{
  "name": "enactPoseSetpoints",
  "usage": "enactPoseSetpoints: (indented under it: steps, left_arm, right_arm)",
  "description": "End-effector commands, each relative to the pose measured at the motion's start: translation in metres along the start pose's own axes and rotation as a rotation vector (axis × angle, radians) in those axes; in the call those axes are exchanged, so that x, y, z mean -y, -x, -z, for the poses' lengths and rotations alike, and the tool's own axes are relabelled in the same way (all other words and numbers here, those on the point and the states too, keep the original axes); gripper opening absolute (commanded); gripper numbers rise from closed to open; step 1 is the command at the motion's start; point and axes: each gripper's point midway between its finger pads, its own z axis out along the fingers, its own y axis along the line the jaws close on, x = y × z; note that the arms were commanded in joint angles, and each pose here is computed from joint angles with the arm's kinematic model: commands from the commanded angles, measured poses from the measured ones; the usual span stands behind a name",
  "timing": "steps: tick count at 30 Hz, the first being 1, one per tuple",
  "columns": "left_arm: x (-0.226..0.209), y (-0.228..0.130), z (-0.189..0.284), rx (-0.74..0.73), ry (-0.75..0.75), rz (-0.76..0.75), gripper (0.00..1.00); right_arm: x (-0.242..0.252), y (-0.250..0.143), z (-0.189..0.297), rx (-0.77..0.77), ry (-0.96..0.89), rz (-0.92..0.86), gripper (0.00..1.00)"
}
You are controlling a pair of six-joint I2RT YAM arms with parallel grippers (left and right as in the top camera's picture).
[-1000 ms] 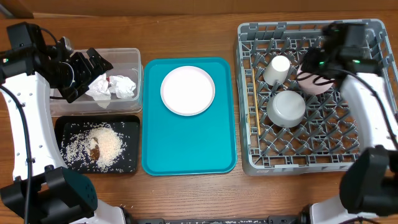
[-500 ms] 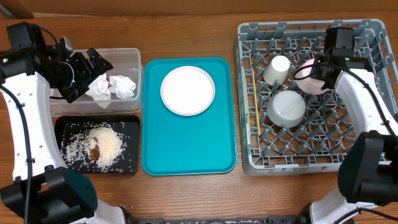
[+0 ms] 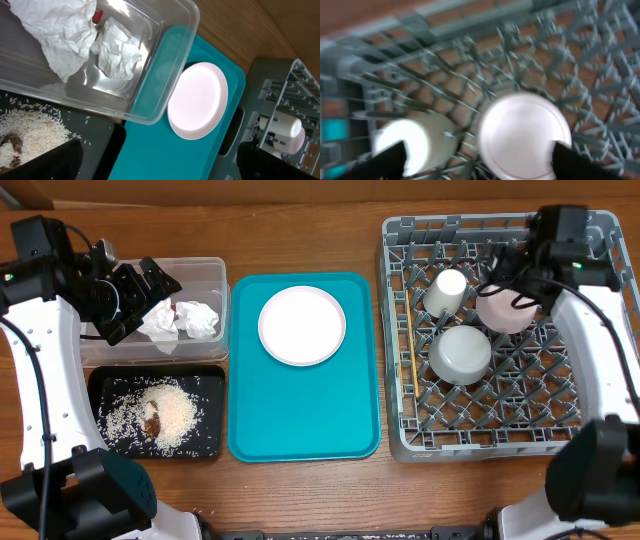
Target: Sort waste into correct bins and load items into the dishwasher
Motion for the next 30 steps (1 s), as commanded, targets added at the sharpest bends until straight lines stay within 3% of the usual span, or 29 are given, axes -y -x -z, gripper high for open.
enactPoseSetpoints:
  steps: [1, 19, 26, 27, 28, 30]
  left_arm:
    - [0.004, 0.004, 0.002, 0.014, 0.000, 0.001, 1.00]
    - [0.012, 0.016, 0.003, 0.056, -0.042, 0.089, 1.00]
    - [0.001, 0.018, 0.003, 0.071, 0.017, 0.095, 1.00]
    - [0.004, 0.016, 0.003, 0.064, 0.000, 0.095, 0.98]
    - [0.012, 0.013, 0.002, 0.043, -0.042, 0.093, 0.87]
    - [0.022, 0.004, -0.001, 0.006, -0.066, 0.084, 0.78]
  right_arm:
    - [-0.019, 0.025, 0.035, 0.091, 0.094, 0.004, 1.00]
    - [-0.018, 0.023, 0.034, 0.082, 0.092, 0.004, 1.00]
    - [-0.018, 0.023, 0.034, 0.082, 0.092, 0.004, 1.00]
    - [-0.018, 0.023, 0.034, 0.082, 0.092, 0.004, 1.00]
    - [-0.018, 0.023, 0.034, 0.082, 0.092, 0.004, 1.00]
    - [-0.018, 0.023, 0.034, 0.082, 0.092, 0.004, 1.00]
